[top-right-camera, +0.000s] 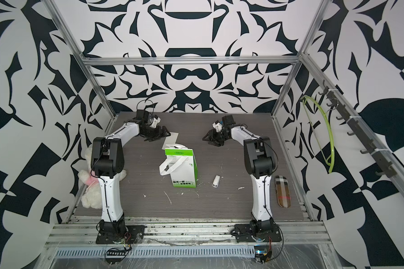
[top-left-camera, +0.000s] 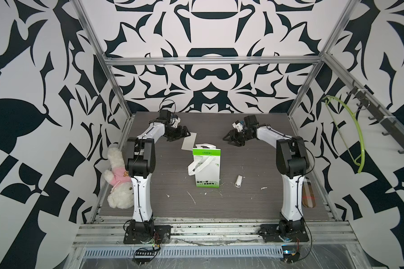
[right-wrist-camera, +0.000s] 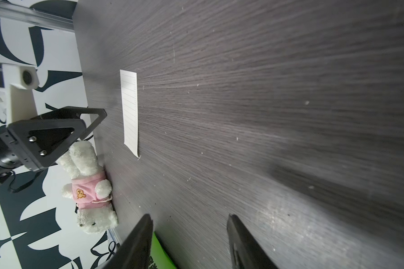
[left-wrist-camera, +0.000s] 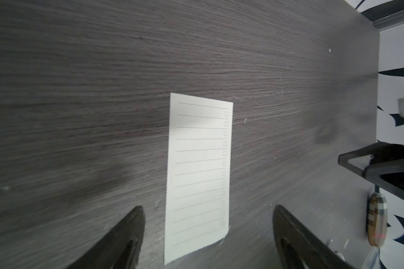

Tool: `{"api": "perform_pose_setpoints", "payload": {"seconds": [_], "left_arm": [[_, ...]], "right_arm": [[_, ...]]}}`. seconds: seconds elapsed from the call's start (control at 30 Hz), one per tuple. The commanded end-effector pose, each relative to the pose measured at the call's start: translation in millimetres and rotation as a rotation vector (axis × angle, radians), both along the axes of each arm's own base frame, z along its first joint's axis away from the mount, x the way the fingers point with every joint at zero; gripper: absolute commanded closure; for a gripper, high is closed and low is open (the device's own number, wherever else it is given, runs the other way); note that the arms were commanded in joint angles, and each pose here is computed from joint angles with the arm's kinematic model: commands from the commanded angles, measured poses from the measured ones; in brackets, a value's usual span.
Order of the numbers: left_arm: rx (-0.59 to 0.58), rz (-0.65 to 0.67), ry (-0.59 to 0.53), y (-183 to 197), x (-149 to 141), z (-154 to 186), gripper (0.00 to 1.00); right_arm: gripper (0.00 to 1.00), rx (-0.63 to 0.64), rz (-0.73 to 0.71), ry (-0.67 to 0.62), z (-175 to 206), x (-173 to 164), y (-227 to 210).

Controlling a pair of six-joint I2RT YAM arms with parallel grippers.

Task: Staple the receipts to the bags
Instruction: Move the receipt to the center of the board.

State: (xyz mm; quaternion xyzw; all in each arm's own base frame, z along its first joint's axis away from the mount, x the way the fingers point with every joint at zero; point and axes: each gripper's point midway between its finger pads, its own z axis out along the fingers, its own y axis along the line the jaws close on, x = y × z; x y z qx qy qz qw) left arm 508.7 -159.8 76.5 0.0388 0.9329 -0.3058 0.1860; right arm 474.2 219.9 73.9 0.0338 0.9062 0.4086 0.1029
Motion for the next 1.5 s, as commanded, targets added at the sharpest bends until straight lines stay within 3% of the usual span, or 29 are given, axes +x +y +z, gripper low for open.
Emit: {"api": "perform_pose_setpoints", "payload": {"seconds": [0.0, 0.2, 0.8, 1.23, 1.33, 1.47], "left_arm": [[-0.104, -0.073, -0.017, -15, -8, 13, 0.19], [-0.130, -0.072, 0.090, -18, -19, -8, 0.42], [-0.074, 0.051, 0.265, -6, -42, -56, 0.43], [-0.090, -0.015, 0.333, -32, -88, -74, 0.42], [-0.091, -0.042, 0.330, -50, -91, -77, 0.41], [-0.117, -0.046, 0.327, -69, -91, -78, 0.41]], "right_arm": [[0.57, -0.004, 0.011, -0.020, 5, 0, 2], [0.75, 0.010, 0.002, -0.028, 6, 2, 3], [0.78, 0.000, -0.006, -0.037, 9, 4, 12], [0.77, 0.026, 0.052, -0.072, 5, 17, 51], [0.73, 0.012, 0.050, -0.064, 2, 14, 51], [0.62, -0.053, -0.031, -0.023, -9, 6, 36]]}}
